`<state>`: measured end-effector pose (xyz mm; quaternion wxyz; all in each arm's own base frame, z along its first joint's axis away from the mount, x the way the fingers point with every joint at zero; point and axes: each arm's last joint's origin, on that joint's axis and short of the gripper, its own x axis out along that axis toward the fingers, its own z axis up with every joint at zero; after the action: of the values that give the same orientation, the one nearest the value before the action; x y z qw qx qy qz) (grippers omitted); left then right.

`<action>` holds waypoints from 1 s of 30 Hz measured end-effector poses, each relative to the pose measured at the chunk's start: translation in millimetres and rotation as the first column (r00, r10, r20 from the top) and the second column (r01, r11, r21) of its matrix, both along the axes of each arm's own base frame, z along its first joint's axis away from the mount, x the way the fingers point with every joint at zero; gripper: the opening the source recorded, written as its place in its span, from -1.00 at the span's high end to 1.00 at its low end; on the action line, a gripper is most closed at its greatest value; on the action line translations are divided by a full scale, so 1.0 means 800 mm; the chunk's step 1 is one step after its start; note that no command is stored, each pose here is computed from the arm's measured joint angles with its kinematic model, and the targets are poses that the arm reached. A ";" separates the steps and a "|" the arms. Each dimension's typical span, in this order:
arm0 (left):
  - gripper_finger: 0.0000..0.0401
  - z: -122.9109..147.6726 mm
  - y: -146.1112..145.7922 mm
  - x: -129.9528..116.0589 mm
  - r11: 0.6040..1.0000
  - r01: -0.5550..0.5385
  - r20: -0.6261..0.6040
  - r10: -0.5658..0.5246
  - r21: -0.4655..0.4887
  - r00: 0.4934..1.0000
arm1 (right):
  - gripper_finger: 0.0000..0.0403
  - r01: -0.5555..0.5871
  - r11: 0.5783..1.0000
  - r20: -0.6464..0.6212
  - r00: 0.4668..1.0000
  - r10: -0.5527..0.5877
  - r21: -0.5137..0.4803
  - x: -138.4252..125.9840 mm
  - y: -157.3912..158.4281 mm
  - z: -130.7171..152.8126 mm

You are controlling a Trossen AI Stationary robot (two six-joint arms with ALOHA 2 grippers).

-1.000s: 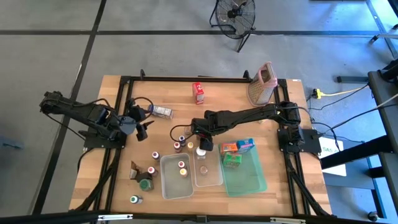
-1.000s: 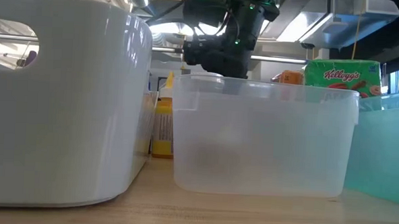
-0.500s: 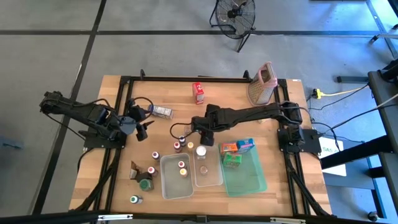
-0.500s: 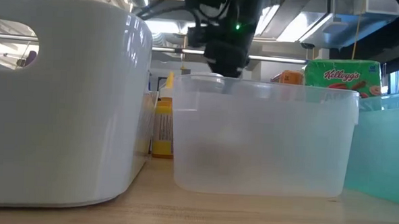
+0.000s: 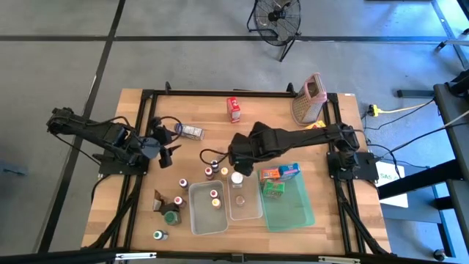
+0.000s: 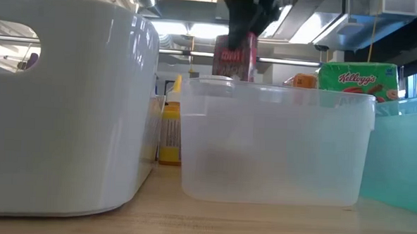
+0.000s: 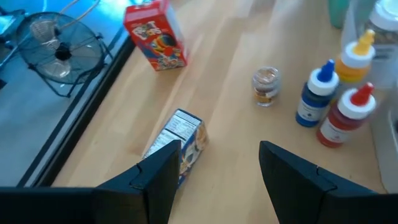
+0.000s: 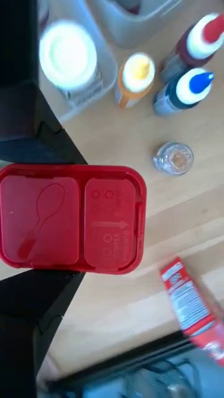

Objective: Pick & Place Kitchen Items
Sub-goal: Put the red seasoning can into the transparent bin

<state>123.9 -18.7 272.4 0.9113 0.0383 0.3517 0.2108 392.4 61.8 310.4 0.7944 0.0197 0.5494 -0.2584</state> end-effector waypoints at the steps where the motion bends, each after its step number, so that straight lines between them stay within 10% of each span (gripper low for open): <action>1: -0.06 0.000 0.000 0.000 1.000 0.015 -0.007 -0.015 0.002 1.000 | -0.10 0.026 1.000 0.009 1.000 -0.026 0.010 -0.003 0.005 0.004; 13: -0.06 -0.001 -0.003 0.000 0.996 0.090 -0.039 -0.091 -0.018 0.995 | -0.10 0.236 0.958 0.161 0.952 -0.261 0.160 -0.019 0.062 0.028; 30: -0.06 -0.003 -0.008 0.000 0.960 0.273 -0.103 -0.278 -0.055 0.955 | -0.10 0.525 0.783 0.162 0.786 -0.596 0.334 -0.043 0.114 0.020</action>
<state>124.2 -24.9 269.8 0.9117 0.0800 0.3965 0.0722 358.2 152.8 326.3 0.7342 0.3254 0.4397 -0.4022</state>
